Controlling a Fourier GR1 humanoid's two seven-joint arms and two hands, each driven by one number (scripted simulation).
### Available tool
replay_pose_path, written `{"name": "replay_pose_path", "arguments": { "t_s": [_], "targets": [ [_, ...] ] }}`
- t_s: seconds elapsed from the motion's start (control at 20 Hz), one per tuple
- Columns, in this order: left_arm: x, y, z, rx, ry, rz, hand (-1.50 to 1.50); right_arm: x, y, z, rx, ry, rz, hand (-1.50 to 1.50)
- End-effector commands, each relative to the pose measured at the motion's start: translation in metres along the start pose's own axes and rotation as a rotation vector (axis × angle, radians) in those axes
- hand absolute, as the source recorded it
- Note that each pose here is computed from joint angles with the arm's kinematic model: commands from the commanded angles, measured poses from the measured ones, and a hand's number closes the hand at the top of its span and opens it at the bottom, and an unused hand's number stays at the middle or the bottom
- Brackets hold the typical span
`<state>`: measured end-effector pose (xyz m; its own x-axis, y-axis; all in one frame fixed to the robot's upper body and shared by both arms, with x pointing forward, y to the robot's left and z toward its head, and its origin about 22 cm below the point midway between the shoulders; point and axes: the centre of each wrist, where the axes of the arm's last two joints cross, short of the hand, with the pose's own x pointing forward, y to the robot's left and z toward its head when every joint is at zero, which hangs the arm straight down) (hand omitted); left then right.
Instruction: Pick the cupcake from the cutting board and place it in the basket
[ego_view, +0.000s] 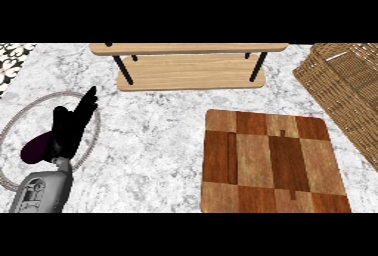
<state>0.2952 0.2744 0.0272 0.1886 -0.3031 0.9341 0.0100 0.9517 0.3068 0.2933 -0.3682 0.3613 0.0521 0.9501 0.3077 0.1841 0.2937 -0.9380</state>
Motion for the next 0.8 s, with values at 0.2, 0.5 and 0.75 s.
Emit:
{"name": "replay_pose_path", "arguments": {
  "t_s": [0.2, 0.5, 0.75],
  "targets": [
    [0.006, -0.003, 0.002, 0.011, 0.008, -0.01, 0.0, -0.091, 0.006, -0.026, 0.013, -0.017, 0.026, 1.5],
    [0.014, -0.017, -0.012, -0.002, -0.005, 0.004, 0.0, -0.105, 0.05, -0.054, 0.067, -0.081, -0.001, 1.5],
    [0.014, 0.009, -0.001, -0.009, -0.004, -0.009, 0.0, -0.127, 0.072, -0.06, 0.095, -0.062, 0.034, 1.5]
  ]
}}
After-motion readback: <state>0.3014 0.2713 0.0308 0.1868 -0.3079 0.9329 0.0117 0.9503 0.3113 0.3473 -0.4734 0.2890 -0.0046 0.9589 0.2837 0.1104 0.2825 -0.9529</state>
